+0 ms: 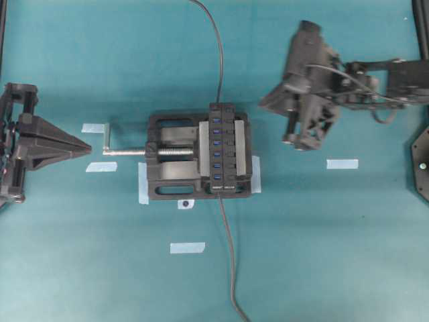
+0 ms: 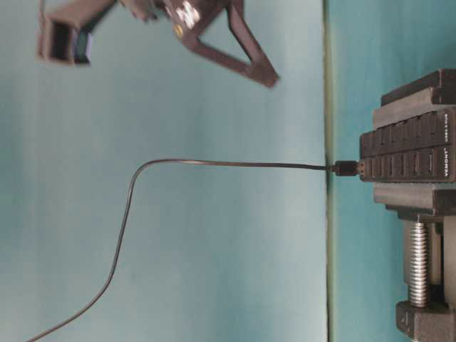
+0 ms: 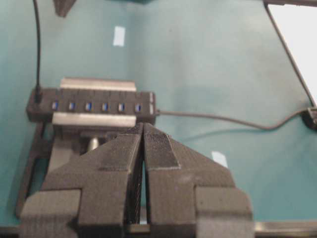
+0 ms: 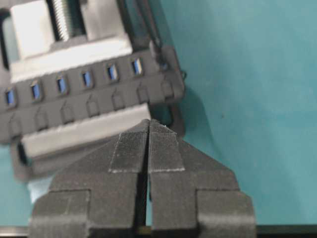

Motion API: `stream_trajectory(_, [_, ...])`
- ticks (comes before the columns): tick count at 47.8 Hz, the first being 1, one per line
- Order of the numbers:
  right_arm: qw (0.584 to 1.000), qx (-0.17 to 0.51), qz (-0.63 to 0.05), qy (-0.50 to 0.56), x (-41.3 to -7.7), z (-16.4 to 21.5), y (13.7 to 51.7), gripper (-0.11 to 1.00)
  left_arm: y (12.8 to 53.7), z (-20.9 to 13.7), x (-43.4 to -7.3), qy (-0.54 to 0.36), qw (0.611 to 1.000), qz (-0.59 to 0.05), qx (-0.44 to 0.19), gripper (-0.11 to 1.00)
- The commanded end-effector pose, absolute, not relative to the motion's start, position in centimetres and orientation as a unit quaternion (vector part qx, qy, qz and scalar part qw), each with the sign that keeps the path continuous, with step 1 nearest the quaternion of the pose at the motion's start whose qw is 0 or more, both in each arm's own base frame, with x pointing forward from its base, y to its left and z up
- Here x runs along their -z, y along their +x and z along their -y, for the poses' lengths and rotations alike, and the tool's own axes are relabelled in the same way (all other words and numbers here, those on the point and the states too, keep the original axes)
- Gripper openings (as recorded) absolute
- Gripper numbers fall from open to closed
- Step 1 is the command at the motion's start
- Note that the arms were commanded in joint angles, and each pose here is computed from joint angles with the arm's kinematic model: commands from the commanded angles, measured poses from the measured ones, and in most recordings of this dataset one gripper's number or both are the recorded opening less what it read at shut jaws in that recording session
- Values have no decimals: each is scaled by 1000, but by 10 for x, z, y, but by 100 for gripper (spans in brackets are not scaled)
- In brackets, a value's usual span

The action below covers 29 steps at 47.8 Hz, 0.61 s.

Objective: Insert the USB into the center port of the fixed hub
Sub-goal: 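Lower the right gripper over the cable and close on the USB plug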

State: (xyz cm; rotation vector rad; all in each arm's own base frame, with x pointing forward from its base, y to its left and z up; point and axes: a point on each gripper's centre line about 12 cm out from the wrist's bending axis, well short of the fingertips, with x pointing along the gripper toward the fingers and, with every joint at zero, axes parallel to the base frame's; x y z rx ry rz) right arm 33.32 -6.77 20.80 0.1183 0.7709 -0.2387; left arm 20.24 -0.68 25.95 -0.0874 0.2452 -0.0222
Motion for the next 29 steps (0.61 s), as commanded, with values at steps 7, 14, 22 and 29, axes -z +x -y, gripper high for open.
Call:
stream_trajectory(7, [923,116,-364,47,-216,75,359,-1,204,7,-264,-47,991,-125,10,0])
stream_trajectory(14, [921,115,-372,38,-210,77,370,-1,203,7,-263,-47,991,-126,10,0])
stream_trajectory(22, [920,109,-375,26,-208,79,380,-1,203,7,-264,-47,991,-125,10,0])
stream_trajectory(29, [918,102,-382,9,-204,80,385,1,204,7,-264,-47,991,-125,10,0])
